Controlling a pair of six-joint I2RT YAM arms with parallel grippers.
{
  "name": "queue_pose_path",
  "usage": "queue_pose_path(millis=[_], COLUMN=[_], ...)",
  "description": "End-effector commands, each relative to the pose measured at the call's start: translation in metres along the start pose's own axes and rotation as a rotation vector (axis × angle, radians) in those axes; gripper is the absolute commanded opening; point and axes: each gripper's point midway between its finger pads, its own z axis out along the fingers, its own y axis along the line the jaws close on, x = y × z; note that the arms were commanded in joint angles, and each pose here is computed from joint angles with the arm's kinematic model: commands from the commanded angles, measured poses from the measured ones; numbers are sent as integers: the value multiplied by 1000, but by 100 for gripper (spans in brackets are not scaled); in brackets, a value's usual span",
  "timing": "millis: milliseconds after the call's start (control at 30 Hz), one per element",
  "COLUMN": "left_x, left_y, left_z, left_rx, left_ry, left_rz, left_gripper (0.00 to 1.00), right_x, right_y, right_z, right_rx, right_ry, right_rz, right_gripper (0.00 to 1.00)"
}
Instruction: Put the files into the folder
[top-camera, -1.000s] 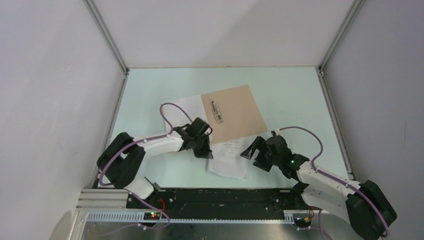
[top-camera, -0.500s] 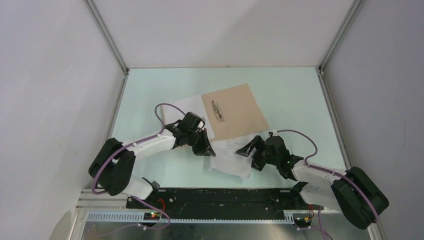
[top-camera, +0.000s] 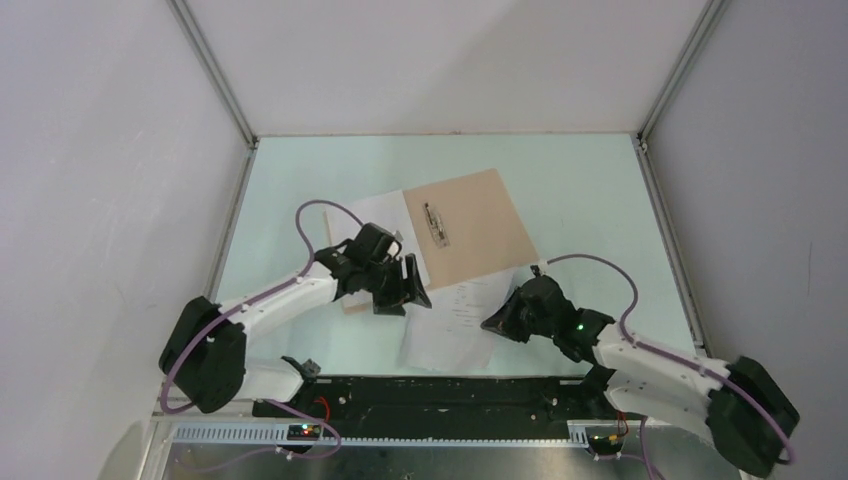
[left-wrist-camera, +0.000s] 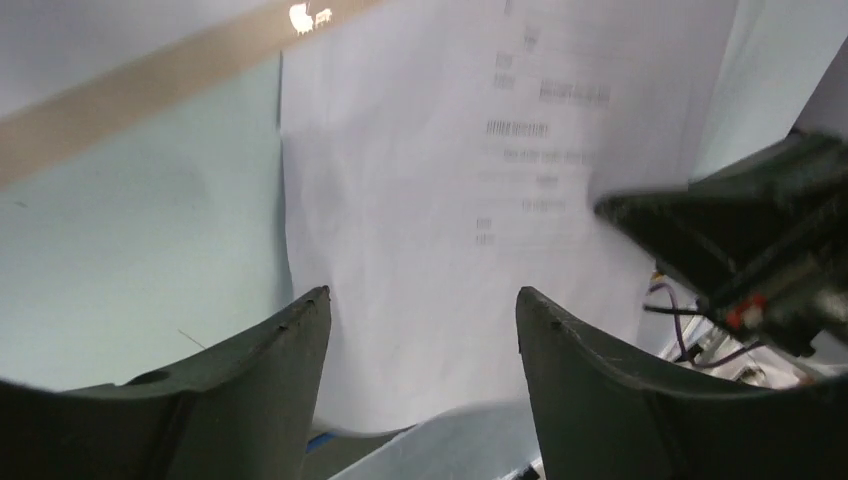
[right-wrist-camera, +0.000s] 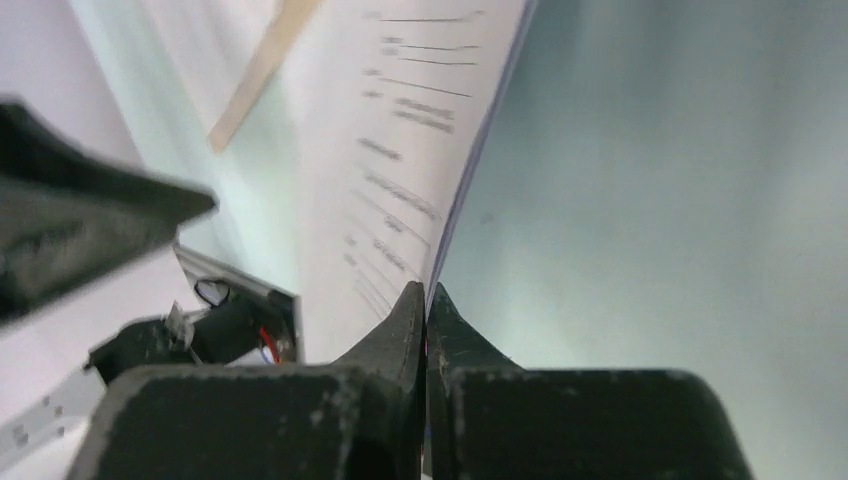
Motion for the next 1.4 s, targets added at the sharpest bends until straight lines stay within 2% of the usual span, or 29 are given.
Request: queue_pose_path(millis=[0,133,233,333,433,467,600,800,1033,1367], left_x=[-49,-119,-172,-212,-239,-248,-267,-283,-294,-317], left_y=[-15,-19,-26,-27,-29,-30,-39,-48,-35,-26], left_z=[-34,-34,-30,-14,-7,0,19,43,51,64], left_rx=[-65,-216,-320,-407,-457,-460,-434,-400,-443,-459], left_ry=[-195,-370,-498,-567,-621,-624,-615,-613,-681,-727], left_rz=[103,93,82,65,63,59,41,-12,-126,-185], left_gripper=[73,74,71,65,61,60,59,62,49,44], right_x=[-5,-17,-45,-79,-119,-123,-151,-170,-173,-168], right_y=[14,49,73,87,105,107,136,149,155,152], right_z=[-45,-84,-113,-133,-158,-160,-189,-190,-191,-197], right_rx=[87,7,3,32,24,24,-43,-33,-47,-47], right_ry=[-82,-147,-259,-368,-481,-478,-563,-590,-595,-587], right_rz=[-203,-293,-370,-421,-406,-423,-426,-461,-474,-477], right_gripper=[0,0,0,0,0,0,0,0,0,0])
